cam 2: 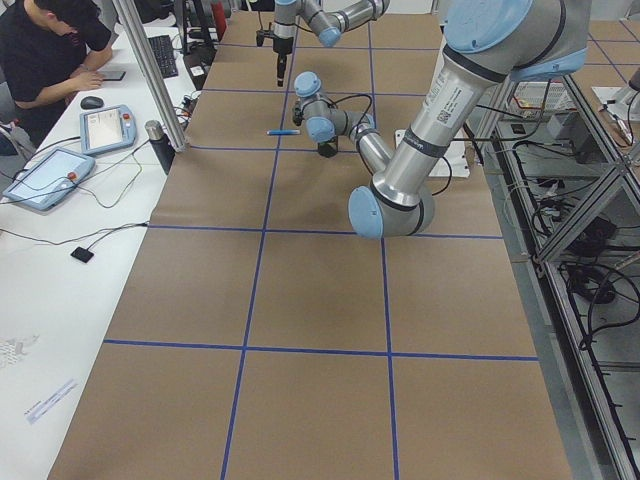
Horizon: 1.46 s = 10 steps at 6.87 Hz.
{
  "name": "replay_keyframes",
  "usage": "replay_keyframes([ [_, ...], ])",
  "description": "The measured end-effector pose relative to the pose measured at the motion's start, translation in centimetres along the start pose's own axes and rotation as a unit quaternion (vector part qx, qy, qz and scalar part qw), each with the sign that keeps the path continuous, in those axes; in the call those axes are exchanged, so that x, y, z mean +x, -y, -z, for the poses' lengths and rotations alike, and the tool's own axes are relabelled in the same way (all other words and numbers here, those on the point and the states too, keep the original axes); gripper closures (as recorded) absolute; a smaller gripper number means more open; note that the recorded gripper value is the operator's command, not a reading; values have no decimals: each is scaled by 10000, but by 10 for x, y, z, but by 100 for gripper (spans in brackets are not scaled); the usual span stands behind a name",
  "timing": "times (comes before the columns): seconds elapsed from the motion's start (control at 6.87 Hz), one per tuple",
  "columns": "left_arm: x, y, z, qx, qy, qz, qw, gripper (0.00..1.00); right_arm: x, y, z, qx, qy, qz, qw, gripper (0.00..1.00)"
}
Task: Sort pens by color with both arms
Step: 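Lower the left gripper into the cup and grasp the red-capped white marker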
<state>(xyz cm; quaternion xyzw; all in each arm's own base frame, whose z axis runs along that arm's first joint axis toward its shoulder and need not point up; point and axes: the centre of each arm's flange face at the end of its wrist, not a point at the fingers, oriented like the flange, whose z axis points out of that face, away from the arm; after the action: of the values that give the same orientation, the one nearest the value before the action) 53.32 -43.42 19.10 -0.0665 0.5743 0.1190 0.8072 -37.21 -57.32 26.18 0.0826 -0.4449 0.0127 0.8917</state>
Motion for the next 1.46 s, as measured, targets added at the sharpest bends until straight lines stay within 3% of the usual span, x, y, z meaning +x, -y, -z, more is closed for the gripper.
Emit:
replay_keyframes([
  [1.46,2,0,-2,-9,-7,-25,10000,79,0,0,-1,8,-11,1,10000,14],
])
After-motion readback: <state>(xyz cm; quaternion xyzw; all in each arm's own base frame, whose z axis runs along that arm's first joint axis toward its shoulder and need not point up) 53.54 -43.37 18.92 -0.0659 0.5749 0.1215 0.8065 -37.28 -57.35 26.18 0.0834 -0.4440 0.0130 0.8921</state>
